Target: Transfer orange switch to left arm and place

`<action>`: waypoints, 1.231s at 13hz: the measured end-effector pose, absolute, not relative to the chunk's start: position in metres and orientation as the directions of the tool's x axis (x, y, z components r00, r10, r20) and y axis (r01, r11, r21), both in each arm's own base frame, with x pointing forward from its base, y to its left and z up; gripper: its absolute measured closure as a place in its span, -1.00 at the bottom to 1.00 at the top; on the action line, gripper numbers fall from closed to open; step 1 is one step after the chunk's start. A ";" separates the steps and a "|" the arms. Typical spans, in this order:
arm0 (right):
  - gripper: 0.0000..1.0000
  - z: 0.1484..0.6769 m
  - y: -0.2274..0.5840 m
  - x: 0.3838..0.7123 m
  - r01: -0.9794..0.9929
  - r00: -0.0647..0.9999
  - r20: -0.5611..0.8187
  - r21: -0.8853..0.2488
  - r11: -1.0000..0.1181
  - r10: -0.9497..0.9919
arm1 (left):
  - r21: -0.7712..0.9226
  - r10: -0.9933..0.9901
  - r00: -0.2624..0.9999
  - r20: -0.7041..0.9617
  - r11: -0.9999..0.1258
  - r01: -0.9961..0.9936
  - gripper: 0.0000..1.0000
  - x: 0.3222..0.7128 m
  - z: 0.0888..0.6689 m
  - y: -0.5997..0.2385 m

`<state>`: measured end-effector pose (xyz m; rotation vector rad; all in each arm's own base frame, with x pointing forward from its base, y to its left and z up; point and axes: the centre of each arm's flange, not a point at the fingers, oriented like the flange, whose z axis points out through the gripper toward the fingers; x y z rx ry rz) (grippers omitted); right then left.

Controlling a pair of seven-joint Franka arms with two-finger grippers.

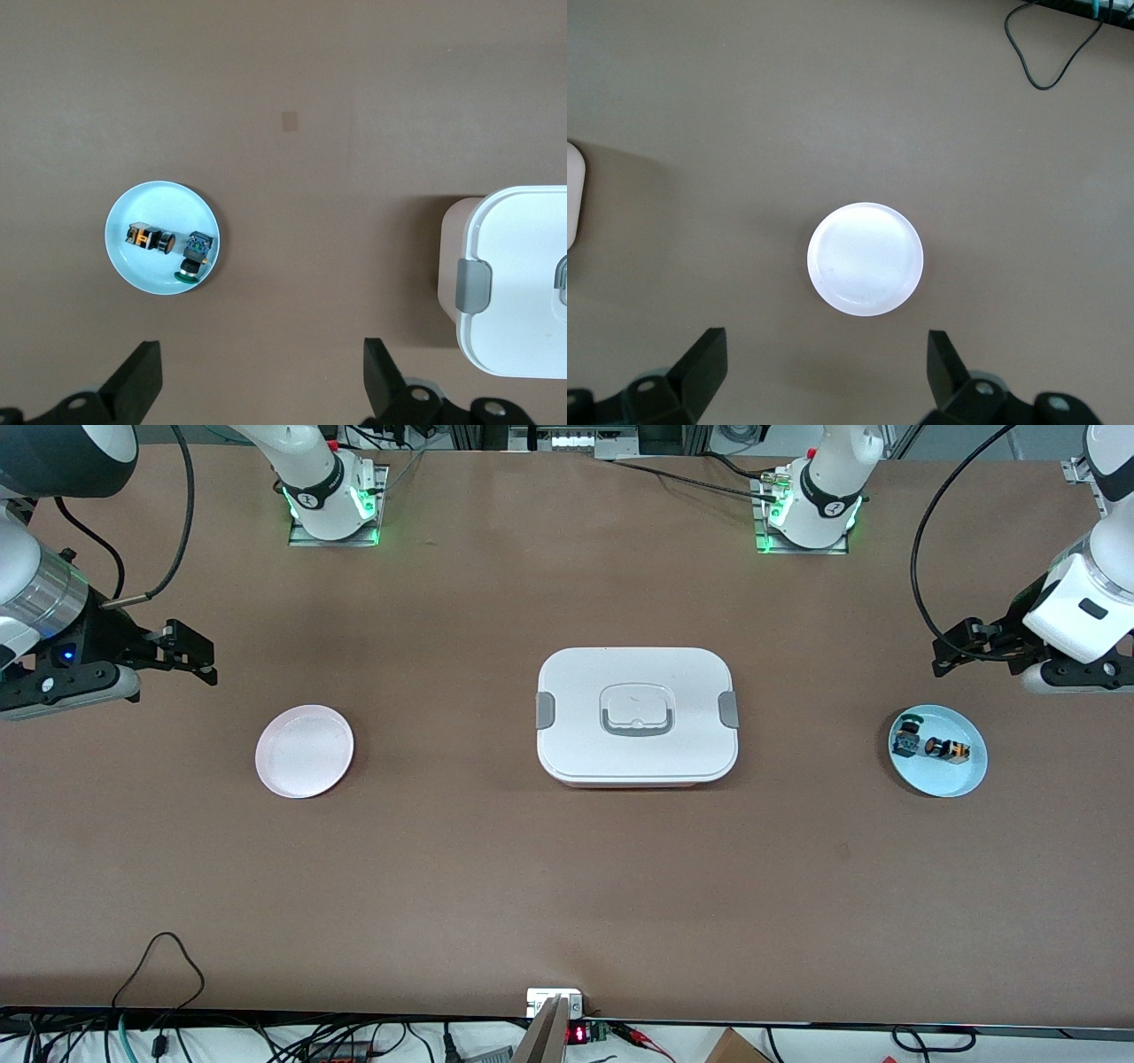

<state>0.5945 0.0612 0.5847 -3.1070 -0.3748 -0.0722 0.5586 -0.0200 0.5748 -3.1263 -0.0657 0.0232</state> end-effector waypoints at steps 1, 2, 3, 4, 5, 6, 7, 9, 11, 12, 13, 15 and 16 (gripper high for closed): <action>-1.00 0.585 0.060 0.595 0.236 0.970 0.053 -0.005 -0.972 0.236 | -0.015 0.041 0.999 -0.018 -0.999 0.041 -1.00 0.558 0.574 -0.021; -1.00 0.585 0.059 0.596 0.234 0.971 0.057 -0.004 -0.972 0.233 | -0.015 0.041 0.999 -0.019 -0.999 0.040 -1.00 0.558 0.574 -0.021; -1.00 0.584 0.058 0.597 0.232 0.971 0.057 -0.004 -0.973 0.232 | -0.015 0.040 0.999 -0.020 -0.999 0.040 -1.00 0.558 0.574 -0.021; -1.00 0.583 0.058 0.597 0.232 0.971 0.056 -0.004 -0.973 0.232 | -0.015 0.040 0.999 -0.020 -0.999 0.040 -1.00 0.559 0.574 -0.021; -1.00 0.583 0.058 0.597 0.232 0.971 0.055 -0.004 -0.973 0.232 | -0.015 0.040 0.999 -0.020 -0.999 0.040 -1.00 0.559 0.574 -0.021; -1.00 0.583 0.059 0.597 0.233 0.971 0.056 -0.004 -0.972 0.232 | -0.016 0.040 0.999 -0.026 -0.999 0.040 -1.00 0.560 0.575 -0.021; -1.00 0.583 0.059 0.597 0.234 0.971 0.056 -0.004 -0.972 0.233 | -0.016 0.041 0.999 -0.031 -0.999 0.040 -1.00 0.560 0.576 -0.021; -1.00 0.583 0.060 0.597 0.235 0.970 0.057 -0.004 -0.972 0.235 | -0.017 0.041 0.999 -0.036 -0.999 0.040 -1.00 0.561 0.577 -0.021; -1.00 0.583 0.061 0.597 0.237 0.970 0.057 -0.004 -0.972 0.236 | -0.017 0.041 0.999 -0.036 -0.999 0.040 -1.00 0.562 0.577 -0.021; -1.00 0.583 0.061 0.597 0.237 0.970 0.057 -0.004 -0.971 0.236 | -0.017 0.041 0.999 -0.037 -0.999 0.040 -1.00 0.562 0.577 -0.021; -1.00 0.583 0.062 0.597 0.238 0.970 0.058 -0.004 -0.971 0.237 | -0.017 0.041 0.998 -0.037 -0.999 0.040 -1.00 0.562 0.577 -0.021; -1.00 0.583 0.062 0.597 0.239 0.969 0.058 -0.004 -0.971 0.239 | -0.017 0.041 0.998 -0.038 -0.999 0.040 -1.00 0.563 0.576 -0.021; -1.00 0.584 0.063 0.597 0.239 0.969 0.058 -0.004 -0.971 0.239 | -0.017 0.041 0.998 -0.038 -0.999 0.040 -1.00 0.563 0.576 -0.021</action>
